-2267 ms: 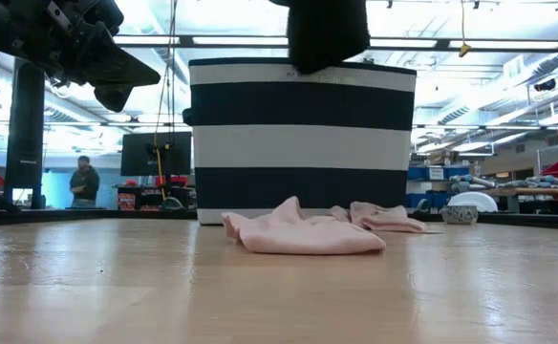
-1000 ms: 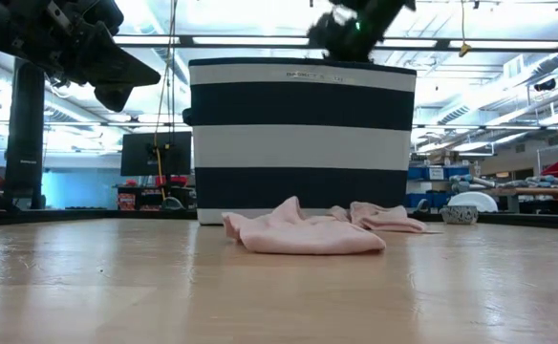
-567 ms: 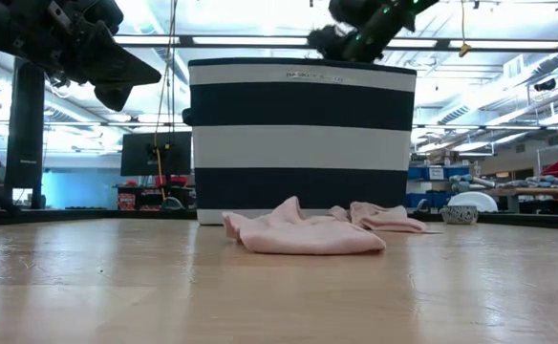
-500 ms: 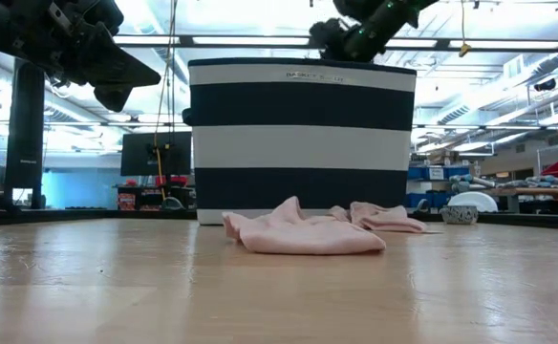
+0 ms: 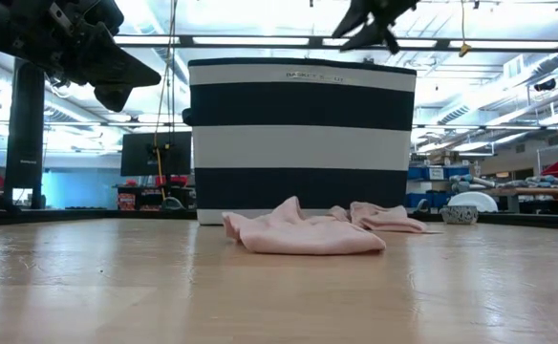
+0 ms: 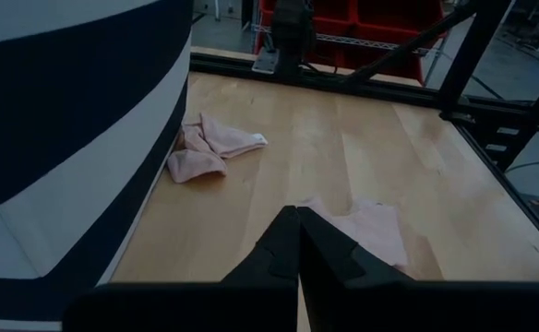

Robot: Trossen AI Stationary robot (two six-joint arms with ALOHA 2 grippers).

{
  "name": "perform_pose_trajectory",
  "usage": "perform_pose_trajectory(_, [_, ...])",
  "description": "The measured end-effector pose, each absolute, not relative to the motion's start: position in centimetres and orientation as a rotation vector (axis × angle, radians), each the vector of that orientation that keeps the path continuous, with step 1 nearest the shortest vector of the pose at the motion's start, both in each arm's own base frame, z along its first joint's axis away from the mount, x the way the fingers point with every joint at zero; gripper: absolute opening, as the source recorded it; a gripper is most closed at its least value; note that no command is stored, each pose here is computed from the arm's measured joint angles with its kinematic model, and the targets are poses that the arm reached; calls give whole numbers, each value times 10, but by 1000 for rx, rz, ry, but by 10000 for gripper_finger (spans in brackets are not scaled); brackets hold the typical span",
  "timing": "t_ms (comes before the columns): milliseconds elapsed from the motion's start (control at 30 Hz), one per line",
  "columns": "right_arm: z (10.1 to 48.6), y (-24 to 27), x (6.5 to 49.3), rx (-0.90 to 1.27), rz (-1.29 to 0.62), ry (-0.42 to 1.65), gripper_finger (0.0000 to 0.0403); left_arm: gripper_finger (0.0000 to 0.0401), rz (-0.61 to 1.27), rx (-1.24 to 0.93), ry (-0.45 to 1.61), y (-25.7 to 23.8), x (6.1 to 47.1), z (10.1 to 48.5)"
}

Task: Sort clothes
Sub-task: Put the top right pink sock into the blue organizer bin

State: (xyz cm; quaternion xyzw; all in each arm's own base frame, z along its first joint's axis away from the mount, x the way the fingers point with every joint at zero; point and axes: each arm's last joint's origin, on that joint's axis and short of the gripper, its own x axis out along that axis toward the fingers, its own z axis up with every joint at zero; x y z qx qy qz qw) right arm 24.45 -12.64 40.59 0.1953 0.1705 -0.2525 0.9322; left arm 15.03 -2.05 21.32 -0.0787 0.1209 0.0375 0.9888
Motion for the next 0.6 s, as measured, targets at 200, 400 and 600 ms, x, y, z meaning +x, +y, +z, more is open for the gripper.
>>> perform_pose_trajectory(200, [424,-96,215,372,-513,345,162,6,76,-158,243,-20,150,213])
perform_pose_trajectory(400, [422,-62,195,381,-512,455,162,6,91,-156,241,-20,150,213])
perform_pose_trajectory(600, [410,-32,194,387,-503,600,162,6,98,-155,240,-20,150,213])
